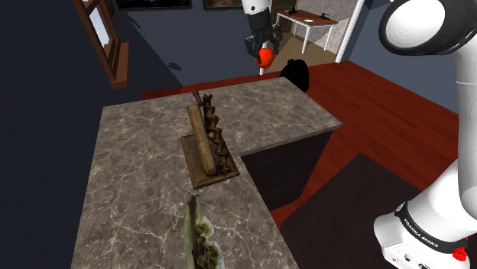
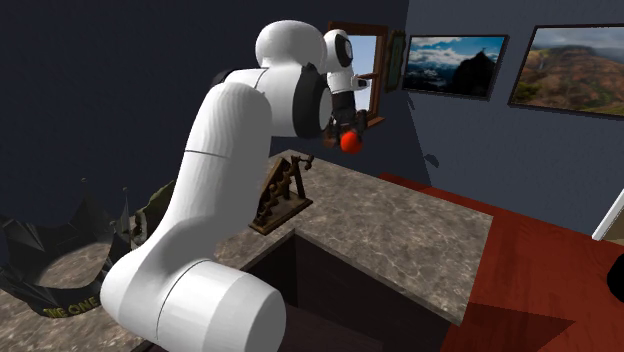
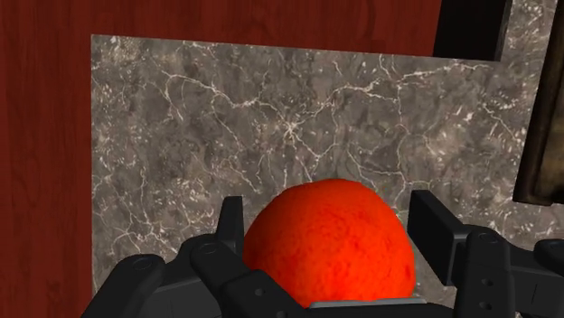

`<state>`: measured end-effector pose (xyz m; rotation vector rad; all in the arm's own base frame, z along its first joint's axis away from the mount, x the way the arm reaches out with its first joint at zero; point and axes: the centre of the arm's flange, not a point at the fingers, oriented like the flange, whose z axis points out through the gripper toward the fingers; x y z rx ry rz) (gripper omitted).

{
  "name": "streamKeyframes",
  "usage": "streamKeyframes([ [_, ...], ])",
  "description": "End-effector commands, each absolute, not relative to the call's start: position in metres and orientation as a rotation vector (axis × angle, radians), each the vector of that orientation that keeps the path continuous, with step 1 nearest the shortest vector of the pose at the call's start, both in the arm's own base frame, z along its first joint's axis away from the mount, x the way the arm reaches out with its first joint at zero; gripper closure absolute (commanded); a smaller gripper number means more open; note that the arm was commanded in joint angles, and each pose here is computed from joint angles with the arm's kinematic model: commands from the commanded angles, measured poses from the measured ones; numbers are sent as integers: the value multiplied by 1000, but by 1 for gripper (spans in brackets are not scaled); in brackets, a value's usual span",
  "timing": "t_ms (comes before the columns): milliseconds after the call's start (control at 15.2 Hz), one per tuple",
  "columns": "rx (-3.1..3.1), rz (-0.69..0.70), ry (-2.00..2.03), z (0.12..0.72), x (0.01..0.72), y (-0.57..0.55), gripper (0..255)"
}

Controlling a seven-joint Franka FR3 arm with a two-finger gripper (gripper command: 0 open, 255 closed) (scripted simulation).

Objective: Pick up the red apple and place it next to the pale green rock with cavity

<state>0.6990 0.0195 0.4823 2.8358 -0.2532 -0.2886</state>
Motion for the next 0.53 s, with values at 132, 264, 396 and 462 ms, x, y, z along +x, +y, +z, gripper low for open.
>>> streamKeyframes([
  [132, 2836, -289, -253, 483, 663, 50, 255],
  [264, 2836, -289, -253, 483, 643, 67, 255],
  [396, 2836, -289, -253, 483, 623, 84, 255],
  [462, 2836, -289, -253, 483, 613, 93, 255],
])
